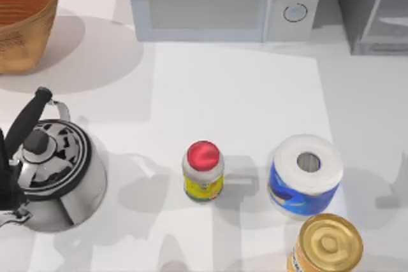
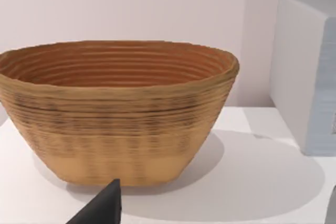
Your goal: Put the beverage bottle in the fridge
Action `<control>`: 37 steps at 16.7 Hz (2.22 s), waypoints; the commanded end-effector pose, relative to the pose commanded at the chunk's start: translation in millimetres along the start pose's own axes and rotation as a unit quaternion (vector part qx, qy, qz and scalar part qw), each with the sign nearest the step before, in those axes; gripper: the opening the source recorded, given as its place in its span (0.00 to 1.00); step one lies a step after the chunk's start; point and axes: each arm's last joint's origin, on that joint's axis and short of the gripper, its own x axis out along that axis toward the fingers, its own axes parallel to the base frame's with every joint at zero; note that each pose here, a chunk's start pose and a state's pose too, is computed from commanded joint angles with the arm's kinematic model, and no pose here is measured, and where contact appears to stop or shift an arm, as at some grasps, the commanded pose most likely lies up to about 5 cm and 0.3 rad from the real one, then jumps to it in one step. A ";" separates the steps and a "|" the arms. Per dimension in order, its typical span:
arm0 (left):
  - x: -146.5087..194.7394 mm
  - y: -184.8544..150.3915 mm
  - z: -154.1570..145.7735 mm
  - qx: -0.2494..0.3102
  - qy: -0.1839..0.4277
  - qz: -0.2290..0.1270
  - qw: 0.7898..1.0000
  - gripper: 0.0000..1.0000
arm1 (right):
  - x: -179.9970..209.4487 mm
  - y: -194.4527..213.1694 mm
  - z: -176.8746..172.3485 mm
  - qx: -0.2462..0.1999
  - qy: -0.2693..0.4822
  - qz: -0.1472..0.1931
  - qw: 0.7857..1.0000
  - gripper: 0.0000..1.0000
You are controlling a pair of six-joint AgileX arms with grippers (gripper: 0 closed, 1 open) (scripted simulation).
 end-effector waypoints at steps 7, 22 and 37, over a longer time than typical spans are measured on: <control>0.0 0.0 0.0 0.000 0.000 0.000 1.000 1.00 | 1.9 -1.4 13.8 0.000 -0.011 -0.003 1.000 0.01; 0.0 0.0 0.0 0.000 0.000 0.000 1.000 1.00 | 209.6 -65.6 53.0 0.013 0.030 -0.031 0.999 0.01; 0.0 0.0 0.0 0.000 0.000 0.000 1.000 1.00 | 298.7 -100.7 -31.6 0.002 0.006 0.002 1.000 0.01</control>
